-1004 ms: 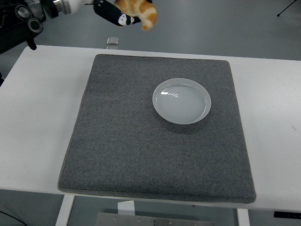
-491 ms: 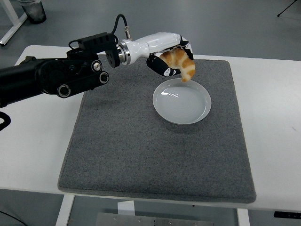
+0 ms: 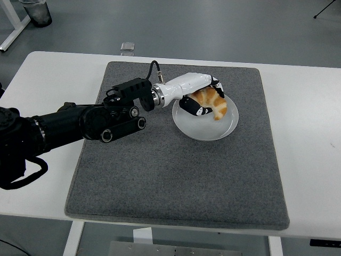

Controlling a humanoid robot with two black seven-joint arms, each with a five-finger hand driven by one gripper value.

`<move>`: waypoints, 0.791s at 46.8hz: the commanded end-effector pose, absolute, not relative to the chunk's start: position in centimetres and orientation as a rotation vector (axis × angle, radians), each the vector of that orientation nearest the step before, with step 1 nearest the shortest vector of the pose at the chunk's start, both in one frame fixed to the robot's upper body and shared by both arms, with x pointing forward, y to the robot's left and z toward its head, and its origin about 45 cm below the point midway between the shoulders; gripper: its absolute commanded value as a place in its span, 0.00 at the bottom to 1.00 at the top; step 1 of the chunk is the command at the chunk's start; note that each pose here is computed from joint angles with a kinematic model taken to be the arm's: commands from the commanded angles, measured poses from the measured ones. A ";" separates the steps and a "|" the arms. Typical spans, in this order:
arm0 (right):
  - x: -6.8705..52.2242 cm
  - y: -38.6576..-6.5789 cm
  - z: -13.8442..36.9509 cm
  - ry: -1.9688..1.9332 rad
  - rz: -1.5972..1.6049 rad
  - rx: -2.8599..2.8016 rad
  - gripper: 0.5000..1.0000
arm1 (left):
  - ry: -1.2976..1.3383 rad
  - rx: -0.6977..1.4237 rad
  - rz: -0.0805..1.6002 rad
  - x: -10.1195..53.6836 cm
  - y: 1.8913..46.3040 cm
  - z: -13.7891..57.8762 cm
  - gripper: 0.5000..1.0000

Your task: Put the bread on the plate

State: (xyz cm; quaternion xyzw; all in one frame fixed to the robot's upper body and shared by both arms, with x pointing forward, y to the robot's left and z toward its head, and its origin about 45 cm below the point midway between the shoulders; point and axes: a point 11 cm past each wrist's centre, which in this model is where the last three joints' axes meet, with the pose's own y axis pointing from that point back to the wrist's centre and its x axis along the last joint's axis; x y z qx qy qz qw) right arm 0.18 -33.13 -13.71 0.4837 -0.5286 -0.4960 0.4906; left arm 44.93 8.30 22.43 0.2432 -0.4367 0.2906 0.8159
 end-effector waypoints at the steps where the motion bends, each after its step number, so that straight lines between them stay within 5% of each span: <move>1: 0.2 -33.1 -13.7 -1.284 -1.204 1.175 0.90 | -0.917 0.529 0.625 44.8 8.6 21.6 0.00; 32: 0.2 -33.1 -13.7 -1.284 -1.204 1.175 0.90 | -0.904 0.549 0.696 45.1 10.0 20.4 0.00; 37: 0.2 -33.1 -13.7 -1.284 -1.204 1.175 0.90 | -0.901 0.549 0.696 45.0 10.1 20.4 0.08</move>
